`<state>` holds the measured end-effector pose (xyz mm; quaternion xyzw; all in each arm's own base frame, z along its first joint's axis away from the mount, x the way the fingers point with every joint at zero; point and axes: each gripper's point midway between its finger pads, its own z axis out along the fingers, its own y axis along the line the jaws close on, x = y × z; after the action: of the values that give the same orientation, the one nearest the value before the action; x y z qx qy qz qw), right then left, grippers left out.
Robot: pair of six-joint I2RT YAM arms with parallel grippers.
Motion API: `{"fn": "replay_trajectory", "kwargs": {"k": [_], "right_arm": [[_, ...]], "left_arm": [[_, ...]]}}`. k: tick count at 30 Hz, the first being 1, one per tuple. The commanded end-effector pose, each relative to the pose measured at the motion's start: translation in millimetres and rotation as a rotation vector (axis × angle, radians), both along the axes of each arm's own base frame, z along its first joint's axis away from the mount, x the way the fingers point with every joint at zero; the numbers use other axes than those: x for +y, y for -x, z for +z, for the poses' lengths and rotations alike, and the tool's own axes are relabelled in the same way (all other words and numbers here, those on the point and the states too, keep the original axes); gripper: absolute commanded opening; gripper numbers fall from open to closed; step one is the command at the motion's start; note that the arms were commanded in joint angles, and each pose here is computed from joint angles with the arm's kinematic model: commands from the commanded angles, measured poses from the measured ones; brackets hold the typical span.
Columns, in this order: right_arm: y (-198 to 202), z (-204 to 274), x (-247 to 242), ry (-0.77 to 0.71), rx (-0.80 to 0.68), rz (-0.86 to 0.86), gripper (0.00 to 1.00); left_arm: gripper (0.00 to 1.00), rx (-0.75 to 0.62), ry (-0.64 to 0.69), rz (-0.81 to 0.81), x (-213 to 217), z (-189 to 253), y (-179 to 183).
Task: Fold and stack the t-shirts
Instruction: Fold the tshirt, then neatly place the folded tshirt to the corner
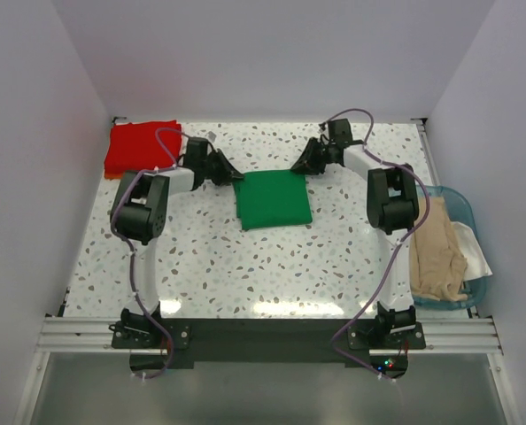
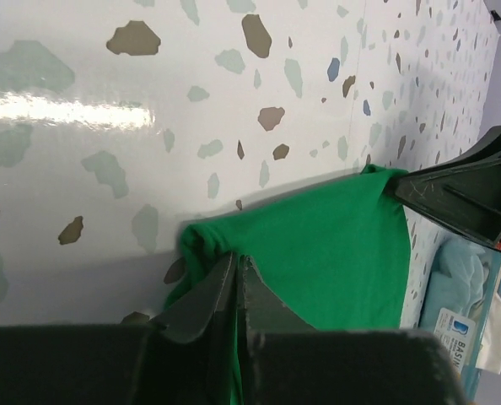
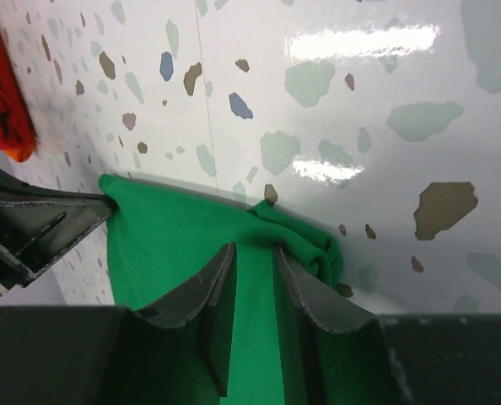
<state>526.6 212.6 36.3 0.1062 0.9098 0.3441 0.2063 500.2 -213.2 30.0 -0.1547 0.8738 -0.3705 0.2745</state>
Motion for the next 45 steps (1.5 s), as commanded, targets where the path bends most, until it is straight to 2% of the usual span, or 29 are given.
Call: {"fn": "replay_trajectory", "kwargs": {"k": [1, 5, 8, 11, 12, 15, 19, 25, 34, 45], "right_arm": [[-5, -2, 0, -0.068, 0.015, -0.003, 0.29], [-4, 16, 5, -0.142, 0.0, 0.018, 0.32], [-8, 39, 0, -0.199, -0.029, 0.013, 0.36], [-10, 60, -9, -0.212, -0.058, 0.003, 0.4], [-10, 66, -13, -0.208, -0.073, -0.003, 0.41], [-6, 85, -22, -0.158, -0.123, -0.02, 0.45], [13, 99, -24, -0.141, -0.151, -0.023, 0.45], [56, 87, -16, -0.119, -0.141, -0.006, 0.45], [93, 44, -7, -0.097, -0.043, 0.029, 0.42], [97, 14, -26, -0.068, 0.034, -0.021, 0.35]], "left_arm": [[0.09, -0.055, 0.009, 0.023, 10, 14, -11], [0.15, -0.105, 0.039, 0.006, 11, 39, -17], [0.23, -0.155, 0.064, -0.004, 14, 65, -17], [0.5, -0.206, 0.069, -0.016, 18, 88, -9], [0.53, -0.225, 0.074, -0.023, 19, 100, -5], [0.61, -0.203, 0.055, -0.025, 24, 93, 13], [0.63, -0.155, 0.047, -0.029, 27, 79, 46], [0.69, -0.1, 0.028, -0.056, 22, 56, 83], [0.7, -0.038, -0.006, -0.087, 10, 30, 98], [0.66, 0.051, -0.169, -0.08, 10, -6, 102]]}}
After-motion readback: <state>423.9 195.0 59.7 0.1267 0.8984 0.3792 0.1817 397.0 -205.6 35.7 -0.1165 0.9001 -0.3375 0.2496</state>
